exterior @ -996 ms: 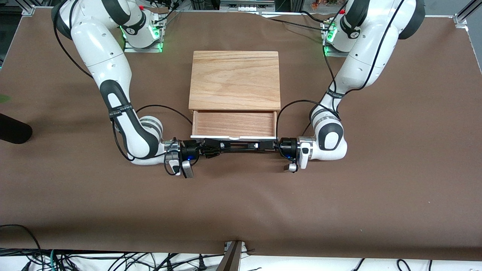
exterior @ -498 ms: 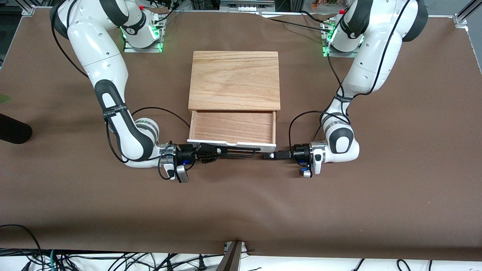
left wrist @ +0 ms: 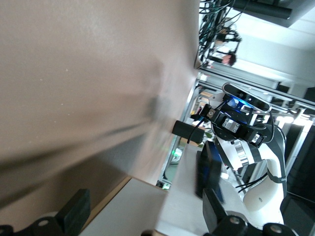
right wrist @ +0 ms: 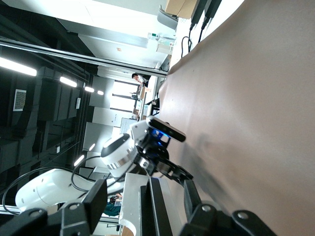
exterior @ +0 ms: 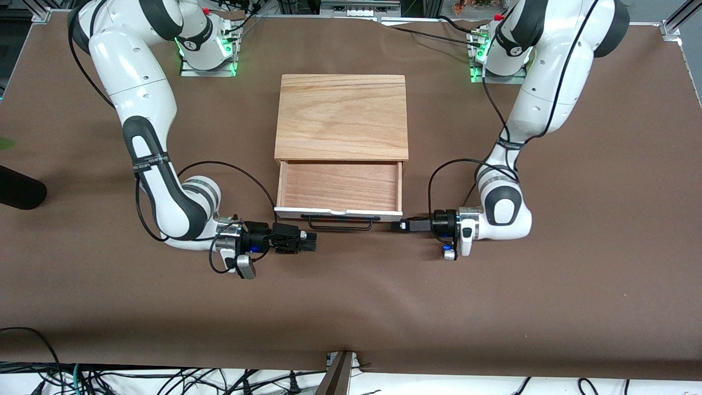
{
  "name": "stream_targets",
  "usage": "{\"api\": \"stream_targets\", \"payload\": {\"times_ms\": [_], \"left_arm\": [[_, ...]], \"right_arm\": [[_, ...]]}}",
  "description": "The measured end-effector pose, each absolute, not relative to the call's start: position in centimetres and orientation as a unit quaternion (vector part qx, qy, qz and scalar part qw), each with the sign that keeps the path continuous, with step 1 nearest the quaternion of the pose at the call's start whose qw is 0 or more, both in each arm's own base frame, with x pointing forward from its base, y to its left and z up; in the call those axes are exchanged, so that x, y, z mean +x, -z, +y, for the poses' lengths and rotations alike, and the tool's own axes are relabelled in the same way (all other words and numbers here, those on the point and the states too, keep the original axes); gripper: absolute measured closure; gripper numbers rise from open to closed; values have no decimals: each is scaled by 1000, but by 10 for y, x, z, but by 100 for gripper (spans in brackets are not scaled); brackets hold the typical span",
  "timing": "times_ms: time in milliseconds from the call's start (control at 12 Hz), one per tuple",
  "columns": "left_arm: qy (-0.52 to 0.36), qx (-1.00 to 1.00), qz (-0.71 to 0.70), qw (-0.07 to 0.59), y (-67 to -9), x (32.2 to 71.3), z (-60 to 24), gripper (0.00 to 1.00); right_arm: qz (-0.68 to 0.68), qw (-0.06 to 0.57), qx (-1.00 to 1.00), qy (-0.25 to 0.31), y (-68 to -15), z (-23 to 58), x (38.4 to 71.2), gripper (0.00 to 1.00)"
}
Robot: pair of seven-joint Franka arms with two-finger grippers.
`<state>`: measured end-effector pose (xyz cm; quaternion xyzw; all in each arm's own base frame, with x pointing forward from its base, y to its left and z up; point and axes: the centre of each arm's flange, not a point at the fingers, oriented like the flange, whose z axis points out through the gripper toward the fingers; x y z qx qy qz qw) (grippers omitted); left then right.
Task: Pull top drawer with both arms simultaneously
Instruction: 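Open both grippers and draw them back from the handle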
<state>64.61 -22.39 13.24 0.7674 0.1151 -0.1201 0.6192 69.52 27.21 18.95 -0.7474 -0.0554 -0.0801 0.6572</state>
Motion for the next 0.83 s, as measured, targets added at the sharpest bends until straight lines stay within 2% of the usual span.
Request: {"api": "stream_targets", "payload": {"times_ms": [166, 332, 498, 830], "left_arm": [[126, 786, 104, 597, -159, 654, -210, 0], [125, 806, 82, 573, -177, 657, -201, 0], [127, 836, 62, 531, -197, 654, -192, 0], [120, 883, 36, 452, -265, 631, -176, 0]], "right_arm": [[-55, 656, -748, 80, -189, 273, 695, 29], [-55, 641, -761, 88, -187, 270, 698, 23], [-62, 614, -781, 100, -186, 265, 702, 1], [-103, 540, -825, 127, -196, 254, 711, 0]]}}
